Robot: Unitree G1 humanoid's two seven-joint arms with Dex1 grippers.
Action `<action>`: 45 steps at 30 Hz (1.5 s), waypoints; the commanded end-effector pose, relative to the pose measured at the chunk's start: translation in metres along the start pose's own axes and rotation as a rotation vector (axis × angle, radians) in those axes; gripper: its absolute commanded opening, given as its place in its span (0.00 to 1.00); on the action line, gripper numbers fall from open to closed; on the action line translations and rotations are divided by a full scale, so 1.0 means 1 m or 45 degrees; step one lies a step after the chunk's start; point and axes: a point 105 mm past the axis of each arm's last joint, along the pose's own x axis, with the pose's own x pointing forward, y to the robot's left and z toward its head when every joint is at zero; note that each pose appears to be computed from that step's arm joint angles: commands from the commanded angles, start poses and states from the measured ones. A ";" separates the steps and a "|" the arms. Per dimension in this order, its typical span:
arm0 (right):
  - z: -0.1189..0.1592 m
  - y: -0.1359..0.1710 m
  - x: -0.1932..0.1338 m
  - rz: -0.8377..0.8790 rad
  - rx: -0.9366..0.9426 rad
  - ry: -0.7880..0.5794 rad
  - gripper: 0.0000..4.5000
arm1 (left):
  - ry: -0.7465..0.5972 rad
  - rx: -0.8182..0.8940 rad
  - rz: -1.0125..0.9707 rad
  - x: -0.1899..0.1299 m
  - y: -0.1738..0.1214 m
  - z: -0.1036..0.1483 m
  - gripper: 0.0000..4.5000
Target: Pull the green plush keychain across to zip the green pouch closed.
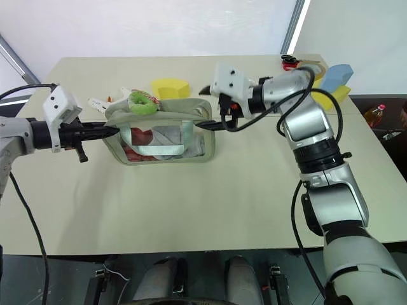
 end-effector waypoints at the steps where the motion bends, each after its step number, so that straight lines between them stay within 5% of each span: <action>1: 0.043 0.002 0.010 -0.014 -0.048 -0.181 0.89 | 0.001 0.034 0.013 -0.003 0.002 0.005 0.00; 11: 0.041 0.024 0.072 0.039 0.002 -0.228 0.89 | -0.013 0.031 0.007 0.000 0.001 0.008 0.00; 20: 0.036 0.023 0.089 0.017 -0.003 -0.189 0.89 | -0.012 0.040 -0.011 0.002 -0.001 0.009 0.00; 23: 0.035 0.020 0.091 -0.001 0.004 -0.191 0.70 | -0.011 0.045 -0.018 0.003 -0.002 0.009 0.00; 30: 0.032 0.012 0.084 -0.048 0.015 -0.194 0.01 | -0.020 0.041 -0.014 0.005 0.000 0.011 0.00; 37: 0.041 -0.024 0.036 -0.300 0.109 -0.221 0.01 | -0.023 0.043 -0.016 0.006 0.001 0.011 0.00; 45: -0.021 -0.046 -0.062 -0.743 0.013 0.256 0.01 | -0.007 0.043 -0.013 0.007 0.002 0.005 0.00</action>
